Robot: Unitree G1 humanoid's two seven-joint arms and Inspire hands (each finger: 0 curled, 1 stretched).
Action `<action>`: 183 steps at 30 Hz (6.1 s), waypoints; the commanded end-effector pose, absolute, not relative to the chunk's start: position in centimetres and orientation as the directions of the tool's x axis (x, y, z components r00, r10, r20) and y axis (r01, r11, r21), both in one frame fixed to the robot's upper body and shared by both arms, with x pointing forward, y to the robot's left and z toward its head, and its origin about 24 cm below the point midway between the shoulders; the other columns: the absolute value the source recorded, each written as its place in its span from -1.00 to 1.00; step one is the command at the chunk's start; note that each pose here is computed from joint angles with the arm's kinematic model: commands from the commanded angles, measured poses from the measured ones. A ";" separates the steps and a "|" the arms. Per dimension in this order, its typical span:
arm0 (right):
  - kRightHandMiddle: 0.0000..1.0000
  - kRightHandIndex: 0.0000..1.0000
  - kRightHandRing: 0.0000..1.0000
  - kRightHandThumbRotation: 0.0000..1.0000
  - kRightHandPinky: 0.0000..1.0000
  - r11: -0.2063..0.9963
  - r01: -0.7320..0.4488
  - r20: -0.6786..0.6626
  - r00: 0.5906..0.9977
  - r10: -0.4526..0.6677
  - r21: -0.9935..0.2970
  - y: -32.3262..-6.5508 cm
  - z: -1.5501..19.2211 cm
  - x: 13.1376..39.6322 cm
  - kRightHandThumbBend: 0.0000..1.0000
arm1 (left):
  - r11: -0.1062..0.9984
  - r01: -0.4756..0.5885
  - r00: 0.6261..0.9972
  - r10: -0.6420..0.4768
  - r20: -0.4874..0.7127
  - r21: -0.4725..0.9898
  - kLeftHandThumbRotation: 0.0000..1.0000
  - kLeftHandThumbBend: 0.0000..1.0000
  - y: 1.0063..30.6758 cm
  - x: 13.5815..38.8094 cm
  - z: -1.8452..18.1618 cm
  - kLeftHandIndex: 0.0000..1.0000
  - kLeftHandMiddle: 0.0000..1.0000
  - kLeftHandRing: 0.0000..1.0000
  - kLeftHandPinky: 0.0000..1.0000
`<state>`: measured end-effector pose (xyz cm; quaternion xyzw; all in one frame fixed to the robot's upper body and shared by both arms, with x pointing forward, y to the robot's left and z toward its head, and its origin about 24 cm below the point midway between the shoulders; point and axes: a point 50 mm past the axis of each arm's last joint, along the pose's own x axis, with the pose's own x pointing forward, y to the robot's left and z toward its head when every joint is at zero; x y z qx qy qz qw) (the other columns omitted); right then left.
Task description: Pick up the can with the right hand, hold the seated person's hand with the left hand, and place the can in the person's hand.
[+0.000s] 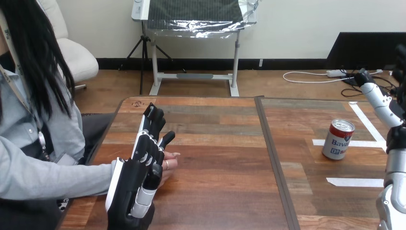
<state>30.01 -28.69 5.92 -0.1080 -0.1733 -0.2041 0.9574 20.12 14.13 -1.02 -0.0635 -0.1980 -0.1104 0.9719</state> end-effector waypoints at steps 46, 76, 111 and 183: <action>0.84 0.98 0.89 0.02 0.74 0.899 0.380 0.151 0.923 -0.353 -0.218 -28.2 4.7 32.4 1.00 | 0.965 0.254 0.862 -0.194 0.468 -0.068 0.74 1.00 13.9 21.7 0.3 1.00 1.00 0.99 0.81; 0.86 1.00 0.90 0.05 0.78 0.898 0.359 0.079 0.933 -0.351 -0.255 -28.3 3.6 32.1 1.00 | 0.963 0.263 0.864 -0.204 0.460 -0.067 0.72 1.00 14.1 21.7 0.2 1.00 1.00 0.99 0.81; 0.87 0.99 0.90 0.09 0.86 0.890 0.326 -0.046 0.933 -0.358 -0.318 -28.5 2.4 32.1 1.00 | 0.962 0.262 0.866 -0.198 0.460 -0.078 0.71 1.00 14.3 21.8 0.2 1.00 1.00 0.97 0.80; 0.83 0.97 0.85 0.01 0.78 0.897 0.288 -0.148 0.924 -0.352 -0.335 -28.3 3.1 33.6 1.00 | 0.956 0.279 0.860 -0.205 0.466 -0.093 0.66 1.00 14.4 22.2 0.3 1.00 0.99 0.96 0.80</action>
